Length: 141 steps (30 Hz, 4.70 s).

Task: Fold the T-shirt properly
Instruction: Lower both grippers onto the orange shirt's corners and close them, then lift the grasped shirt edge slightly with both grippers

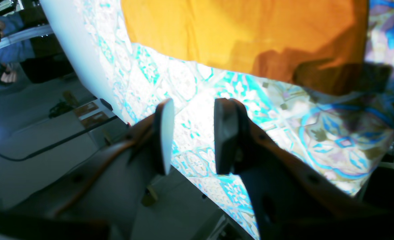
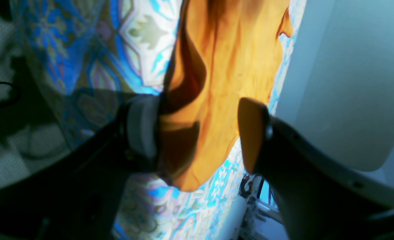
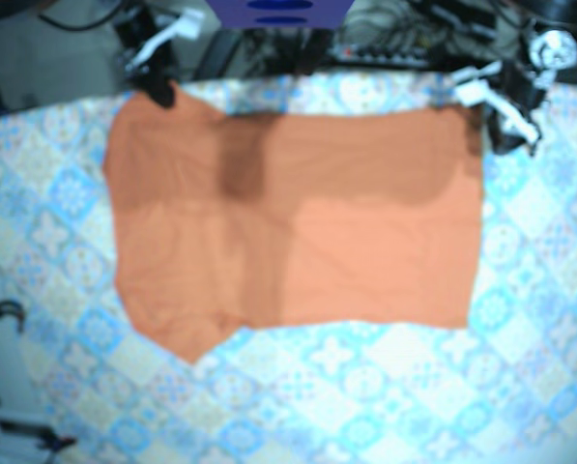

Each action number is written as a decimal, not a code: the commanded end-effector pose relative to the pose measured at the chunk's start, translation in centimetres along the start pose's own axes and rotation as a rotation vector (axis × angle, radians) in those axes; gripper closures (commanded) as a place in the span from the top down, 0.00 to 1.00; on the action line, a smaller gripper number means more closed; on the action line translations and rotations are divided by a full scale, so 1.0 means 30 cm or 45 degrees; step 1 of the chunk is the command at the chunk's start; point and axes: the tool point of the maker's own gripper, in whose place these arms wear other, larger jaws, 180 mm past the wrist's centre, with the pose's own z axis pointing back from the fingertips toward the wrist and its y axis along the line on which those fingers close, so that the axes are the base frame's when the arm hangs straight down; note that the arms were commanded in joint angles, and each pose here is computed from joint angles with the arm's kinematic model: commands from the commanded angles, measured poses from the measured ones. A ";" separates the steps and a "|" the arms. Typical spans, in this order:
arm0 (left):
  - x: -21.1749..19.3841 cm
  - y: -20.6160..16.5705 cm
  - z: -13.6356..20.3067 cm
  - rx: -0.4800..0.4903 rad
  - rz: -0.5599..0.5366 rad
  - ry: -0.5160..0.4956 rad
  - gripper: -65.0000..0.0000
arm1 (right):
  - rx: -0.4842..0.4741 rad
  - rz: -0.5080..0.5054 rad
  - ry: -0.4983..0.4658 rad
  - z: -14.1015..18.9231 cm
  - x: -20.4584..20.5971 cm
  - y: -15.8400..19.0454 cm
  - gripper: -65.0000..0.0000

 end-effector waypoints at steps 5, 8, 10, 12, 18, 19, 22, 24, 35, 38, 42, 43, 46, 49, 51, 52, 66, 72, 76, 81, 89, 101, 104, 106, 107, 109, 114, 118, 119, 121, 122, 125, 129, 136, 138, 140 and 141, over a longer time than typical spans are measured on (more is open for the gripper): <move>-0.007 0.029 0.005 0.036 -0.015 0.005 0.31 | -0.016 0.031 -0.004 0.021 -0.025 -0.015 0.54; -0.007 0.029 0.005 0.036 -0.015 0.005 0.31 | -0.022 0.034 -0.002 0.017 -0.028 -0.020 0.54; -0.008 0.034 0.003 0.042 -0.014 0.007 0.31 | -0.024 0.040 -0.004 0.016 -0.032 -0.024 0.54; -0.020 0.041 -0.001 0.049 -0.013 0.037 0.31 | -0.018 0.048 -0.005 0.019 -0.039 -0.022 0.54; -0.029 0.047 -0.003 0.055 -0.012 0.058 0.31 | -0.019 0.050 -0.006 0.017 -0.039 -0.024 0.54; -0.029 0.047 -0.003 0.055 -0.012 0.058 0.31 | -0.025 0.054 -0.008 0.010 -0.040 -0.030 0.54; -0.030 0.049 -0.004 0.057 -0.012 0.060 0.31 | -0.045 0.059 -0.012 -0.010 -0.041 -0.047 0.54; -0.030 0.049 -0.004 0.057 -0.012 0.060 0.31 | -0.051 0.060 -0.011 -0.015 -0.043 -0.052 0.54; -0.030 0.049 -0.004 0.057 -0.012 0.060 0.31 | -0.061 0.059 -0.009 -0.036 -0.048 -0.060 0.53; -0.030 0.048 -0.004 0.057 -0.010 0.061 0.31 | -0.050 0.054 -0.009 -0.034 -0.047 -0.048 0.42; -0.025 0.041 -0.004 0.050 0.001 0.055 0.31 | -0.037 0.042 -0.004 -0.034 -0.049 -0.032 0.09; -0.010 0.032 -0.006 0.038 0.023 0.038 0.31 | -0.053 0.047 -0.002 -0.049 -0.055 -0.048 0.02; 0.018 0.019 -0.014 0.018 0.080 0.003 0.31 | -0.063 0.048 0.005 -0.057 -0.059 -0.056 0.00; 0.027 0.003 -0.012 -0.003 0.121 -0.011 0.31 | -0.065 0.049 0.039 -0.058 -0.076 -0.058 0.00; 0.042 -0.046 -0.016 -0.050 0.133 -0.019 0.31 | -0.065 0.051 0.046 -0.058 -0.079 -0.058 0.00; 0.039 -0.068 -0.019 -0.071 0.129 -0.014 0.31 | -0.065 0.051 0.046 -0.058 -0.079 -0.058 0.00; -0.011 -0.289 -0.041 -0.280 0.135 0.041 0.31 | -0.064 0.052 0.044 -0.059 -0.077 -0.058 0.00; -0.034 -0.327 -0.090 -0.314 0.118 0.064 0.31 | -0.064 0.052 0.044 -0.059 -0.077 -0.058 0.00; -0.015 -0.323 -0.116 -0.309 0.119 0.048 0.31 | -0.064 0.052 0.044 -0.059 -0.077 -0.058 0.00; -0.019 -0.346 -0.123 -0.331 0.113 0.053 0.31 | -0.064 0.052 0.044 -0.059 -0.077 -0.058 0.00; -0.034 -0.356 -0.130 -0.340 0.115 0.067 0.31 | -0.064 0.052 0.044 -0.059 -0.077 -0.058 0.00; -0.022 -0.331 -0.149 -0.311 0.135 0.065 0.36 | -0.060 0.044 -0.004 -0.070 -0.028 -0.051 0.00; 0.002 -0.329 -0.173 -0.312 0.125 0.043 0.43 | -0.060 0.044 -0.004 -0.070 -0.028 -0.051 0.00; 0.010 -0.328 -0.191 -0.313 0.117 0.035 0.44 | -0.060 0.044 -0.004 -0.070 -0.028 -0.051 0.00; 0.013 -0.327 -0.199 -0.314 0.113 0.032 0.44 | -0.060 0.044 -0.002 -0.069 -0.030 -0.052 0.00; 0.023 -0.315 -0.212 -0.303 0.108 0.024 0.44 | -0.060 0.044 -0.001 -0.069 -0.032 -0.052 0.00; 0.029 -0.278 -0.232 -0.272 0.106 0.018 0.44 | -0.058 0.043 0.000 -0.069 -0.032 -0.050 0.00; 0.027 -0.231 -0.253 -0.229 0.108 0.017 0.43 | -0.058 0.043 -0.002 -0.069 -0.030 -0.050 0.00; 0.026 -0.224 -0.257 -0.223 0.108 0.018 0.43 | -0.058 0.043 -0.002 -0.069 -0.030 -0.050 0.00; 0.023 -0.220 -0.258 -0.220 0.107 0.020 0.43 | -0.058 0.043 -0.002 -0.069 -0.030 -0.050 0.00; 0.024 -0.216 -0.257 -0.217 0.105 0.018 0.43 | -0.058 0.043 -0.002 -0.069 -0.030 -0.050 0.00; 0.045 -0.190 -0.254 -0.193 0.106 -0.005 0.43 | -0.058 0.043 -0.002 -0.069 -0.030 -0.050 0.00; 0.079 -0.153 -0.245 -0.158 0.109 -0.039 0.43 | -0.058 0.043 -0.002 -0.069 -0.030 -0.050 0.00; 0.095 -0.135 -0.242 -0.142 0.112 -0.056 0.43 | -0.058 0.043 -0.002 -0.069 -0.030 -0.050 0.00; 0.095 -0.135 -0.242 -0.142 0.112 -0.056 0.43 | -0.058 0.043 -0.002 -0.069 -0.030 -0.050 0.00; 0.095 -0.135 -0.242 -0.142 0.112 -0.056 0.43 | -0.058 0.043 -0.002 -0.069 -0.030 -0.050 0.00; 0.095 -0.135 -0.242 -0.142 0.112 -0.056 0.43 | -0.058 0.043 -0.002 -0.069 -0.030 -0.050 0.00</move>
